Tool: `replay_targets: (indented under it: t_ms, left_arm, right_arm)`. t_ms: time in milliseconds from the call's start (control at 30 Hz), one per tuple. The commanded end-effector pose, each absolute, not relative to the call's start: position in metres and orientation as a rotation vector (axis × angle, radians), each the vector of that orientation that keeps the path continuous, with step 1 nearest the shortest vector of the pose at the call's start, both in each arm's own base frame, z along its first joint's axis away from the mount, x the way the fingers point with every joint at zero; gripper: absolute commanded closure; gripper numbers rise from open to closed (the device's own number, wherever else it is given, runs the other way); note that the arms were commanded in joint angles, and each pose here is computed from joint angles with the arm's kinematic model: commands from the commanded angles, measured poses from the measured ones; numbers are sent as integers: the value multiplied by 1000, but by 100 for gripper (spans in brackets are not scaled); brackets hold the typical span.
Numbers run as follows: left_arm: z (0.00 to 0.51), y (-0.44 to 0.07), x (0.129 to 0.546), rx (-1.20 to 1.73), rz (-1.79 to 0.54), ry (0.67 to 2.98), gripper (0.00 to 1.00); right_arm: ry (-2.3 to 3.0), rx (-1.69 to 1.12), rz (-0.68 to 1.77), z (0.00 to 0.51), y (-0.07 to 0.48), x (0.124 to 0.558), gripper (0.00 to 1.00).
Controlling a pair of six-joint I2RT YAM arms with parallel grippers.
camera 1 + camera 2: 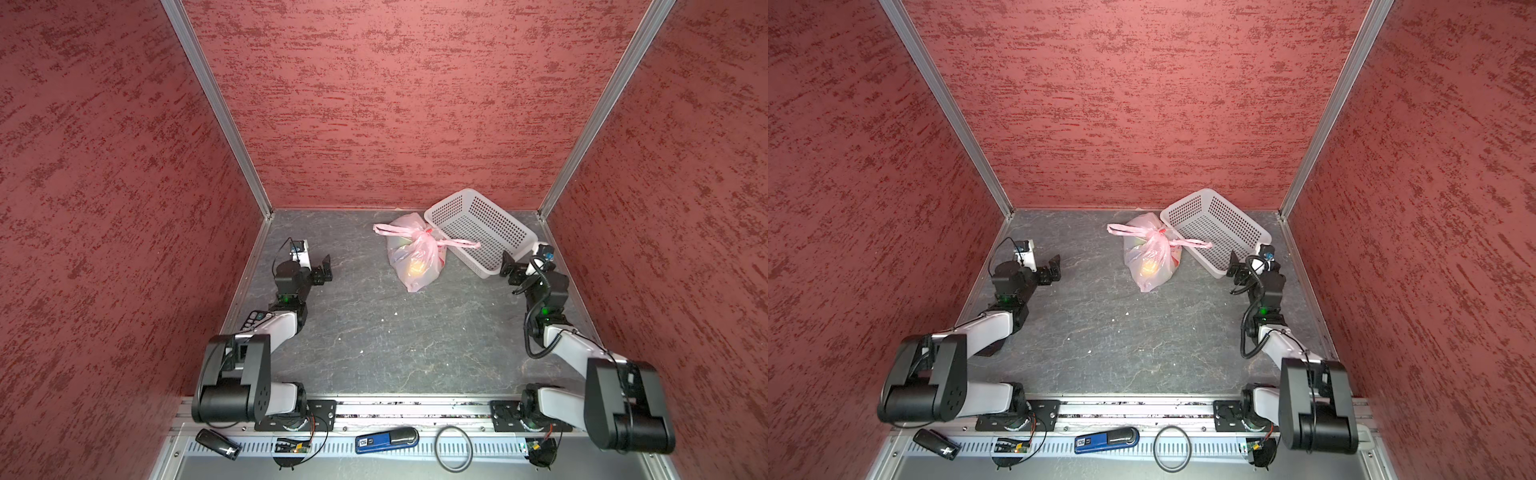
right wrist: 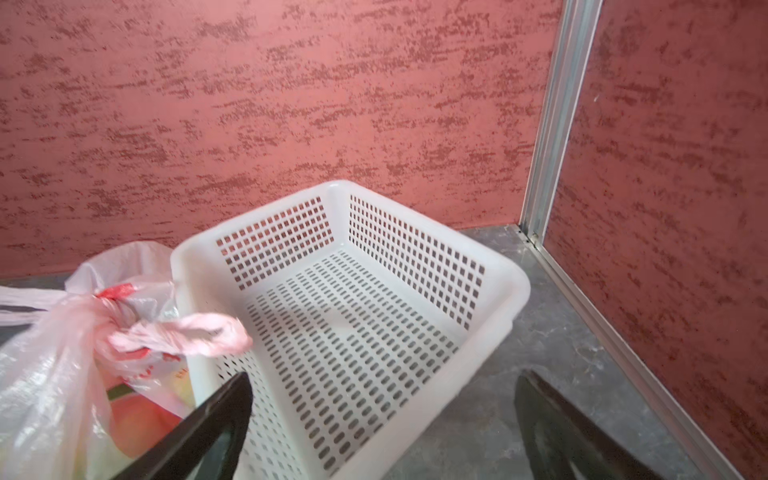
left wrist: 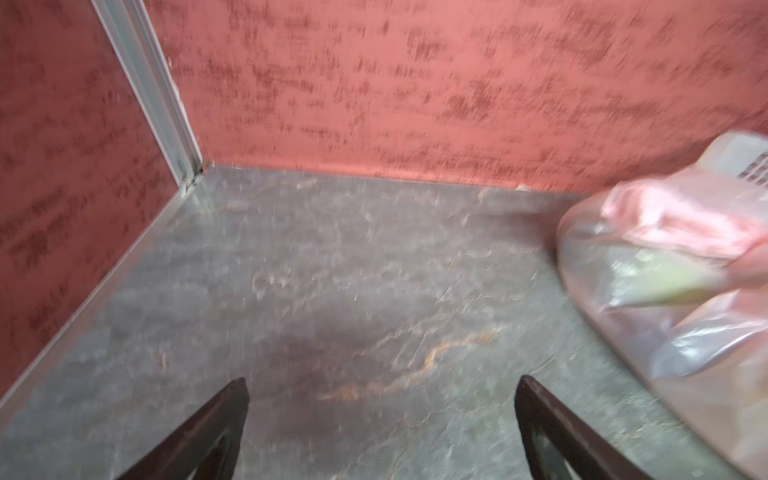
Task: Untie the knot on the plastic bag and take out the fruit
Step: 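Raise both grippers from rest toward the pink knotted bag, then move the right gripper over the bag's knot near the basket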
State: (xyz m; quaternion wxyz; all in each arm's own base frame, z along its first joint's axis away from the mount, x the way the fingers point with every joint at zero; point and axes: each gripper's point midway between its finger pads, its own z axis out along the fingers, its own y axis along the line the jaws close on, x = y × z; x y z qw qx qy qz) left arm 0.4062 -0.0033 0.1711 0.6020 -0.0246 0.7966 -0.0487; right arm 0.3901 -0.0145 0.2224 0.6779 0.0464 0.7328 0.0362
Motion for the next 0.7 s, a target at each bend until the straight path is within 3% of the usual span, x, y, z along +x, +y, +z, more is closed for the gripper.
replay_targets:
  t_ms: [0, 233, 667]
  left_arm:
    - [164, -17, 393, -62, -195, 1984, 0]
    - [188, -61, 389, -34, -442, 2017, 0]
    - [191, -93, 375, 11, -506, 2024, 0]
  right_arm:
    - [1876, 68, 84, 200, 4, 390, 1]
    - [2136, -194, 120, 184, 58, 421, 1]
    - [2357, -292, 152, 128, 86, 443, 10]
